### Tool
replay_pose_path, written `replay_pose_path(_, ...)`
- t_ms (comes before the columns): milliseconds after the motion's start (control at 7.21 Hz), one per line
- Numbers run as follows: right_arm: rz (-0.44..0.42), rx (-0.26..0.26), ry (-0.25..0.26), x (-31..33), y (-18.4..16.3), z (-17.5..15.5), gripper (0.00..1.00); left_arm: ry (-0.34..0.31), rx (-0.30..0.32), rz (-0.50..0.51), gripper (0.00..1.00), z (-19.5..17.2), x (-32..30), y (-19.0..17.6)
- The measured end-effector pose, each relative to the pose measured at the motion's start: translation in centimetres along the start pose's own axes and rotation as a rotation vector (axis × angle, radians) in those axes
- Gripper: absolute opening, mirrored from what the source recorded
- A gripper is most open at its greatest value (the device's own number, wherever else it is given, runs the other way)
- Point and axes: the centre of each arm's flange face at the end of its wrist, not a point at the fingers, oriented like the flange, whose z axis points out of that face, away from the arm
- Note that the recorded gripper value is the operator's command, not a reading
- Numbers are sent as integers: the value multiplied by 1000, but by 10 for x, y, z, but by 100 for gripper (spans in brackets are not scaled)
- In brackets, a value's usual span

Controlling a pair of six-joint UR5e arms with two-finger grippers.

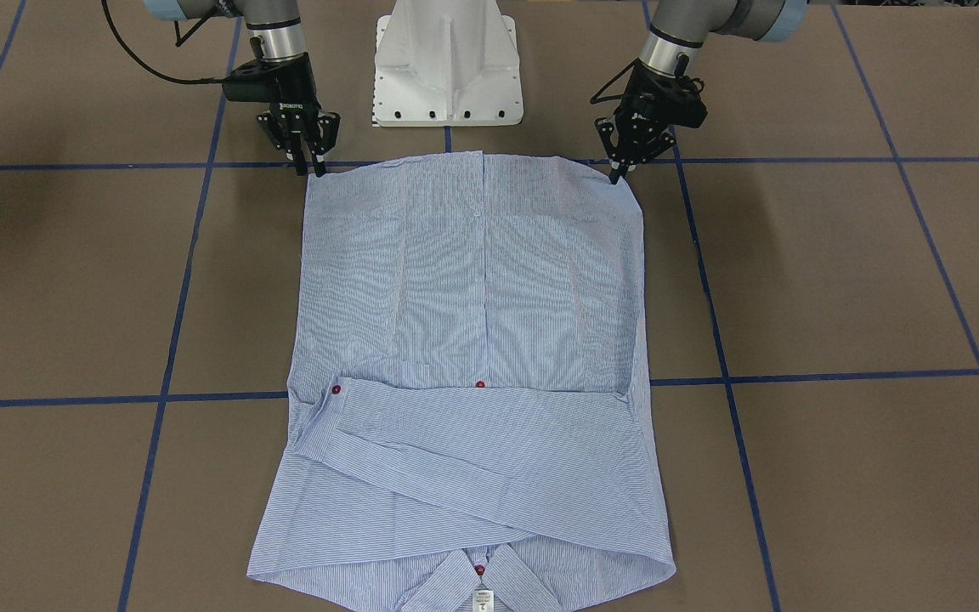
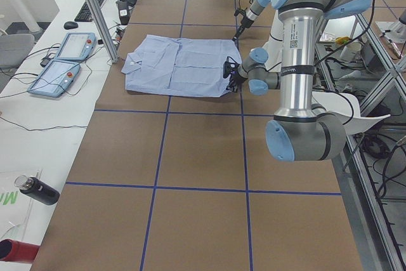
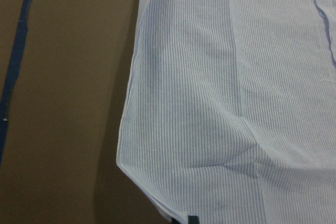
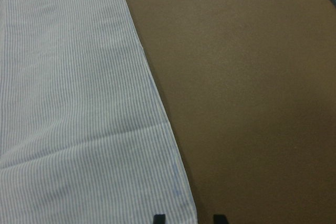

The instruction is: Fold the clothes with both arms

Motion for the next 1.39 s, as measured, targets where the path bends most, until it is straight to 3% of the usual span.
replay_pose_path(139,1,-1,-2,-4,3,2,32,0,0,0,0,0,0,0)
replay_pose_path(555,3,1,-3,-7,3,3,1,1,0,0,0,0,0,0)
replay_pose_path(1110,3,13,1,-5,-9,-1,0,9,-2,-1,0,-1,4,0)
replay_pose_path(1388,18,-11,-20,-22,-34,-49,0,56,-11,-7,0,-25,16,-9)
